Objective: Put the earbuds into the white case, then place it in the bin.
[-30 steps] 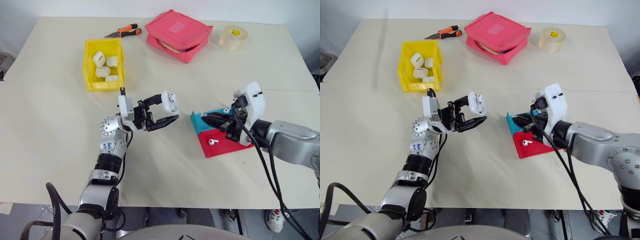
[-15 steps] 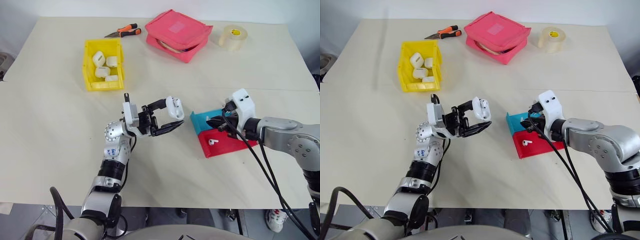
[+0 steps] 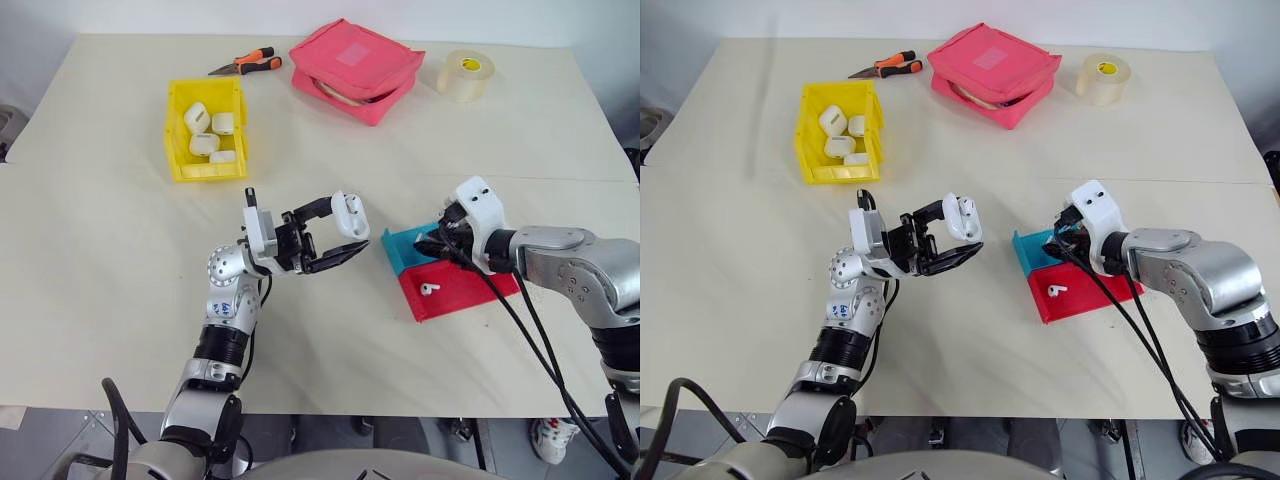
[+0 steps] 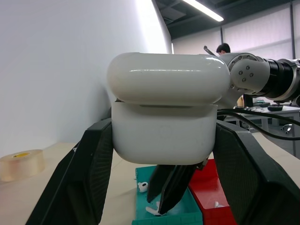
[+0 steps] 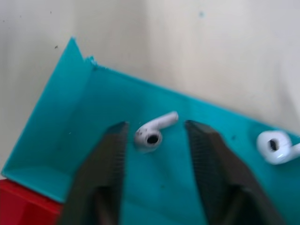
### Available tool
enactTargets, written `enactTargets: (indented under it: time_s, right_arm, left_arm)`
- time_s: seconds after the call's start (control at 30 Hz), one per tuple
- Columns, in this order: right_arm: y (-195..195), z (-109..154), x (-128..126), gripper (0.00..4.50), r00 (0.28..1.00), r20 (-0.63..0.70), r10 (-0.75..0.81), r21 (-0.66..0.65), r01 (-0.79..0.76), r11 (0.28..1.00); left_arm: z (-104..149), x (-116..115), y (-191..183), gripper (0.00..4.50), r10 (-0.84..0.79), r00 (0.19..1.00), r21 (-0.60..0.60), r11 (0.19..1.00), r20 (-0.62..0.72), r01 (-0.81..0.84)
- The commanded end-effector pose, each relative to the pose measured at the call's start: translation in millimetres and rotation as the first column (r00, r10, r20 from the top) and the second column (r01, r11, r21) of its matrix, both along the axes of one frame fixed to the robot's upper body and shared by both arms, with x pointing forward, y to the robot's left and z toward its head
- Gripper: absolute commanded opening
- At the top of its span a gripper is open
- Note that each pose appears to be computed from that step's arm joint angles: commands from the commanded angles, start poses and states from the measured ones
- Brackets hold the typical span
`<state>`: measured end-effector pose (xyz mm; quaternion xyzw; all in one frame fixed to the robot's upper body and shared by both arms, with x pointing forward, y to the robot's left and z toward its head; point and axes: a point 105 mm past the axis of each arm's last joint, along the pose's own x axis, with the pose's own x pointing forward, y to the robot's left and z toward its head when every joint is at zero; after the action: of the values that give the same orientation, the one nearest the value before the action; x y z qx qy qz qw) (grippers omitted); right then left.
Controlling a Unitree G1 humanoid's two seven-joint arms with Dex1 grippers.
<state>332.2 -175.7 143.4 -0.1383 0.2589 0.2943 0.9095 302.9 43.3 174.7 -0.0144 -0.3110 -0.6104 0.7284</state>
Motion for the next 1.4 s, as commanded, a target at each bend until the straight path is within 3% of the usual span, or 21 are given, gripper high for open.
enactTargets:
  time_s: [0.03, 0.27, 0.47, 0.63, 0.87, 1.03, 1.4]
  right_arm:
    - [-4, 15, 2, 2.33, 0.999, 0.047, 0.018, -0.031, -0.016, 0.999]
    - [-12, 35, 0, 2.33, 0.983, 0.088, 0.161, -0.200, -0.141, 0.970]
    - [-21, 43, 0, 2.33, 0.921, 0.060, 0.384, -0.388, -0.333, 0.859]
    - [-21, 38, 6, 2.33, 0.877, 0.003, 0.480, -0.432, -0.431, 0.792]
    - [-17, 26, 26, 2.33, 0.876, -0.010, 0.483, -0.472, -0.430, 0.770]
    - [-13, 18, 27, 2.33, 0.857, -0.049, 0.514, -0.493, -0.468, 0.733]
    - [7, 29, 27, 2.33, 0.857, -0.012, 0.515, -0.415, -0.473, 0.777]
  left_arm:
    - [7, -2, -3, 2.79, -0.002, 0.999, -0.017, 1.000, 0.032, 0.003]
    - [9, 2, -4, 2.79, 0.003, 1.000, -0.024, 1.000, 0.030, -0.003]
    - [9, 3, -5, 2.79, 0.008, 1.000, -0.031, 1.000, 0.030, -0.007]
    - [9, 3, -4, 2.79, 0.025, 0.999, -0.039, 0.999, 0.031, -0.024]
    - [8, 1, 0, 2.79, 0.053, 0.998, -0.043, 0.998, 0.033, -0.052]
    - [7, -1, 2, 2.79, 0.066, 0.997, -0.043, 0.997, 0.030, -0.065]
    - [7, -1, 4, 2.79, 0.077, 0.997, -0.041, 0.996, 0.027, -0.076]
